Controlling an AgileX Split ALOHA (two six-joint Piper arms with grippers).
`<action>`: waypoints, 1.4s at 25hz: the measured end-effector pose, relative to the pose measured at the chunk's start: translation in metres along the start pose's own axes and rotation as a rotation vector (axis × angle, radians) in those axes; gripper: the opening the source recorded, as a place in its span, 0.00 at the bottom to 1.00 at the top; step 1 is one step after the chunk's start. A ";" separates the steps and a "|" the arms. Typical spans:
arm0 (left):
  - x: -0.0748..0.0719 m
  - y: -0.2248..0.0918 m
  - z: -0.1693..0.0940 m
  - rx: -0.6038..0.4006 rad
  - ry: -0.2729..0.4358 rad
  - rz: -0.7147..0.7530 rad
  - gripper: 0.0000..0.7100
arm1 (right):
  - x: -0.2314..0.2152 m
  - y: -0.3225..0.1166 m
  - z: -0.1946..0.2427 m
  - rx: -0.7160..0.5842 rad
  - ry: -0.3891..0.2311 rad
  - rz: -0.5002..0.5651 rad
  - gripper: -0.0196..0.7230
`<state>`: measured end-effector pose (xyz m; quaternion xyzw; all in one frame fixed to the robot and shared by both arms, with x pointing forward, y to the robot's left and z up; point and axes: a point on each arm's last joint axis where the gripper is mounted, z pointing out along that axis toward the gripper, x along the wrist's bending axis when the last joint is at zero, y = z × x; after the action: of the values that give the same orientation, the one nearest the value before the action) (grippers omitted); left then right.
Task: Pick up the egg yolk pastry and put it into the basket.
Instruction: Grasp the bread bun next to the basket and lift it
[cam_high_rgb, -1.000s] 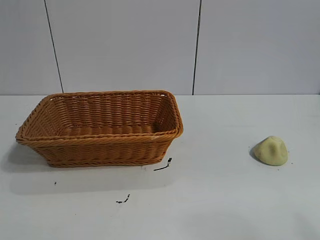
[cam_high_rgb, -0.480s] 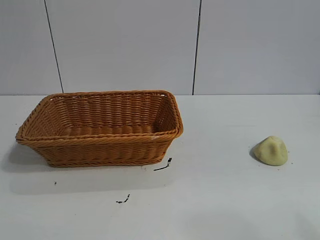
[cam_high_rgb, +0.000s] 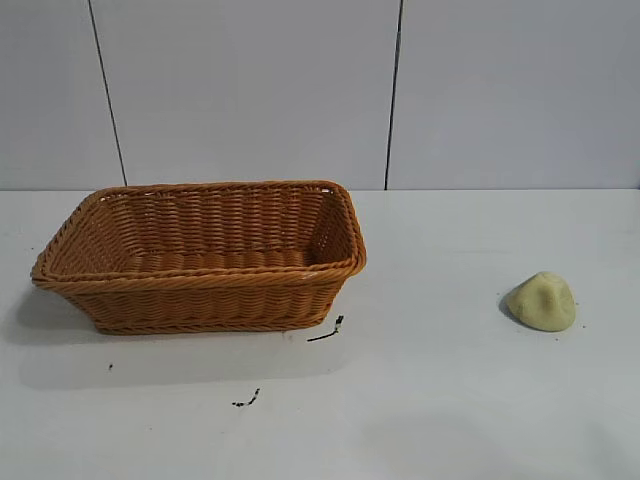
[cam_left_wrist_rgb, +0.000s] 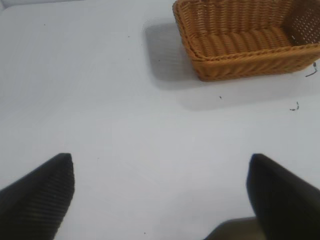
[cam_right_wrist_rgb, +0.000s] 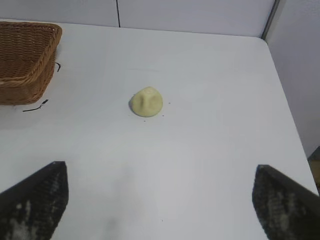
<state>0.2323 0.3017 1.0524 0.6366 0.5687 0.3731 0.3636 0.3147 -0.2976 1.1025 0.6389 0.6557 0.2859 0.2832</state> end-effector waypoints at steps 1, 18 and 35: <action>0.000 0.000 0.000 0.000 0.000 0.000 0.98 | -0.001 0.011 0.005 0.028 0.000 0.000 0.96; 0.000 0.000 0.000 0.000 0.000 0.000 0.98 | -0.006 0.116 0.211 0.510 0.064 -0.012 0.96; 0.000 0.000 0.000 0.000 0.000 0.000 0.98 | 0.023 0.086 0.329 0.583 0.072 -0.098 0.96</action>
<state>0.2323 0.3017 1.0524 0.6366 0.5687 0.3731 0.3636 0.6151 -0.2686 0.9433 0.6503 0.7498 0.0940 0.0778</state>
